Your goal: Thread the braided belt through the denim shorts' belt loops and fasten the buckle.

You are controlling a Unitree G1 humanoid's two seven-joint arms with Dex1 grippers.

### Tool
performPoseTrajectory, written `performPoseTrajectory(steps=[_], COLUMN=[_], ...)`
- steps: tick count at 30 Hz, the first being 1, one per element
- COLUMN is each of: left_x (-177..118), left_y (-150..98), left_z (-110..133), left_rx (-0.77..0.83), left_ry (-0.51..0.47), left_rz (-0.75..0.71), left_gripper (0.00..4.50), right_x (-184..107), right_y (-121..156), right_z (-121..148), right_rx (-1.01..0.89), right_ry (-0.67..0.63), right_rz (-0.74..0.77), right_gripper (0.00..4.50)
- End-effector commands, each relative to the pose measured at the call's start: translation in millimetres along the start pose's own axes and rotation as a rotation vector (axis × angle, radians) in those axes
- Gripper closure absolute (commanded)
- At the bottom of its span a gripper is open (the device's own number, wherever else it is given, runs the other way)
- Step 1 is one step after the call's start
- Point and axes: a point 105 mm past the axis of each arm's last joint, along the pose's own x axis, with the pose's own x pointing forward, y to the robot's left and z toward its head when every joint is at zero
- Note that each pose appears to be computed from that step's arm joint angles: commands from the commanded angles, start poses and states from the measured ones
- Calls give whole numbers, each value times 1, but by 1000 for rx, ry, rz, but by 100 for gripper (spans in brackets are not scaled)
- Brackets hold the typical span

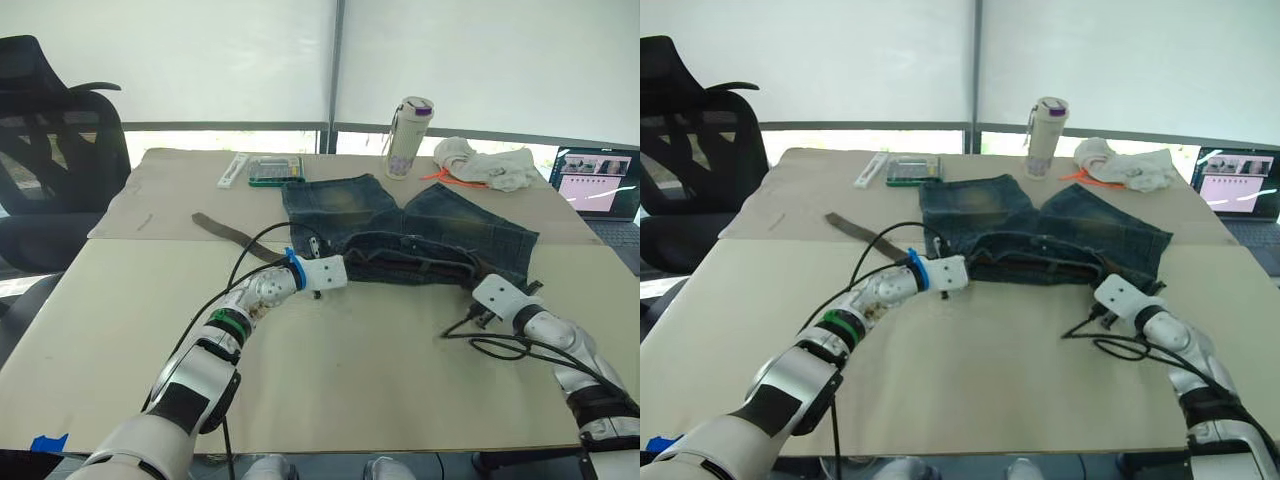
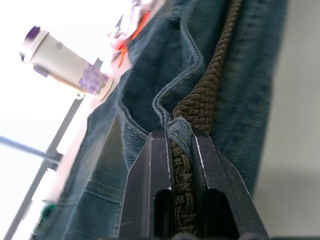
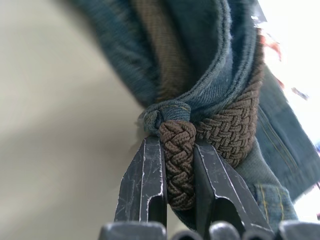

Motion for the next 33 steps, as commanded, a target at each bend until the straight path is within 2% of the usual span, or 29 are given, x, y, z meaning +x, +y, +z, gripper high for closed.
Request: performPoseTrajectory(steps=[1,3,5,6,7,9,11,14,15,19,20,22,26,33], left_x=[-11,-17,-25,-29,-35,-47,-54,-69,-73,-85,-87,-90,-97,-110], left_y=[9,-1,-4,-4,-3,0,3,7,8,24,28,30,44,63], left_z=[-12,-12,-12,-13,-14,-19,-21,-22,-22,-13,-10,-5,18,46], left_rx=[-98,-138,-147,-148,-161,-176,-177,-160,-168,-302,-351,-420,-627,-766], left_ry=[27,-3,-27,-31,-43,-47,-60,-88,-99,-192,-216,-248,-336,-375], left_rz=[0,-79,-122,-130,-140,-166,-181,-223,-231,-216,-217,-241,-262,-265], left_gripper=[450,450,450,450,450,350,287,187,154,20,7,7,7,7], right_x=[-11,-15,-23,-27,-32,-45,-54,-72,-78,-90,-88,-80,-45,26], right_y=[-11,4,8,8,6,-3,-7,-13,-14,-19,-23,-29,-24,-35], right_z=[-18,-3,3,4,2,8,14,14,14,33,43,60,99,115], right_rx=[152,182,170,147,175,261,294,322,332,410,453,522,611,839], right_ry=[44,-66,-122,-142,-150,-225,-272,-272,-265,-261,-274,-290,-294,-246], right_rz=[-45,37,88,108,127,166,213,315,344,442,435,409,420,308], right_gripper=[423,423,319,297,252,187,119,16,0,0,0,0,0,0])
